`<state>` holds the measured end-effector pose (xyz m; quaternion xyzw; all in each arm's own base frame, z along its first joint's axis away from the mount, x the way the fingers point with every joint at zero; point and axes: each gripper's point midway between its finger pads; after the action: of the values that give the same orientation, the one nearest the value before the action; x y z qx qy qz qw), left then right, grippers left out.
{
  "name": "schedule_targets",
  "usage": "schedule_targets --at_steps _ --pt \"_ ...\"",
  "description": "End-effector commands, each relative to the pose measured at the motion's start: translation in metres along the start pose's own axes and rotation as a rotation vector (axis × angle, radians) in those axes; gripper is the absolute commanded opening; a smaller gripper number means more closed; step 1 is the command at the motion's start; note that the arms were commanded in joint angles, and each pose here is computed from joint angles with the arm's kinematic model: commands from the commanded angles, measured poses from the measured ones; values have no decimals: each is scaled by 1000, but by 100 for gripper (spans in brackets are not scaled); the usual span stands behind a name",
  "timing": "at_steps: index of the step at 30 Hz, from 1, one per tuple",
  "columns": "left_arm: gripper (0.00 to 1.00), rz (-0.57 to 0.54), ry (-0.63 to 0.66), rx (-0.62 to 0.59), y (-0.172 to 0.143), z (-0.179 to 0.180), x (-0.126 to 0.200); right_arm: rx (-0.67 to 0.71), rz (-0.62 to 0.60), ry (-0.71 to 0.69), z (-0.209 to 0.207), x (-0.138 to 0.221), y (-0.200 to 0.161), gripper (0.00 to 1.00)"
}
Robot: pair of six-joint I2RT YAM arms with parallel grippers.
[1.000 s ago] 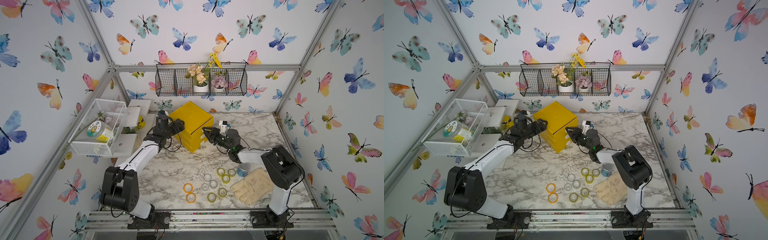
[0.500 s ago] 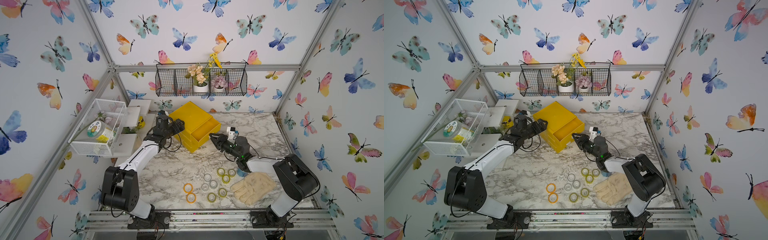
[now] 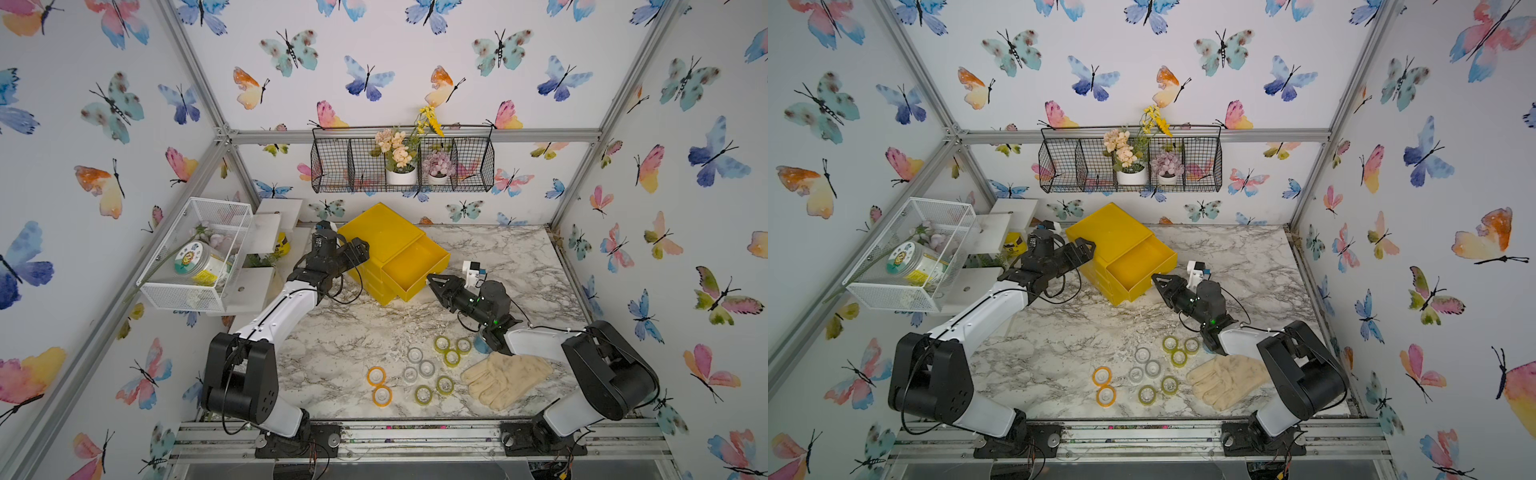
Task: Place the transparent tape into the drawer according to color
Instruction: Open the drawer in the storage box.
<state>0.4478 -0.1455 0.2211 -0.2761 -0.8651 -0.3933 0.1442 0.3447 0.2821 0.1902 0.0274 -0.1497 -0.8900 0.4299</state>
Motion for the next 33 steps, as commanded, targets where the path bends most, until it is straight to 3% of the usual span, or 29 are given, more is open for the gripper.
schedule_targets --at_steps 1,10,15,18,26,33 --pt "89 8 32 -19 -1 6 -1 22 -21 -62 -16 8 1 36" --pt "90 2 27 -24 2 3 1 43 -59 -84 -16 21 7 38" --pt "96 -4 13 -31 5 -2 4 74 -51 -46 -3 20 8 65" --pt "99 -19 6 -31 11 -7 10 101 -41 -53 2 22 8 73" --pt "99 -90 -46 -40 34 -36 44 262 20 -200 4 45 3 74" --pt "99 -95 -93 -71 17 -58 76 504 234 -410 -12 72 -14 68"
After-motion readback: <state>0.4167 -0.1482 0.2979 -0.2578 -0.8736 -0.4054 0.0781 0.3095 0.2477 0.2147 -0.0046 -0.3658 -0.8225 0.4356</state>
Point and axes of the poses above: each gripper's point midway between its finger pads, its own x axis back along the fingers, its own z axis along the line the jaws close on, y = z × x, and after that the axes turned 5 degrees about x, right-handed
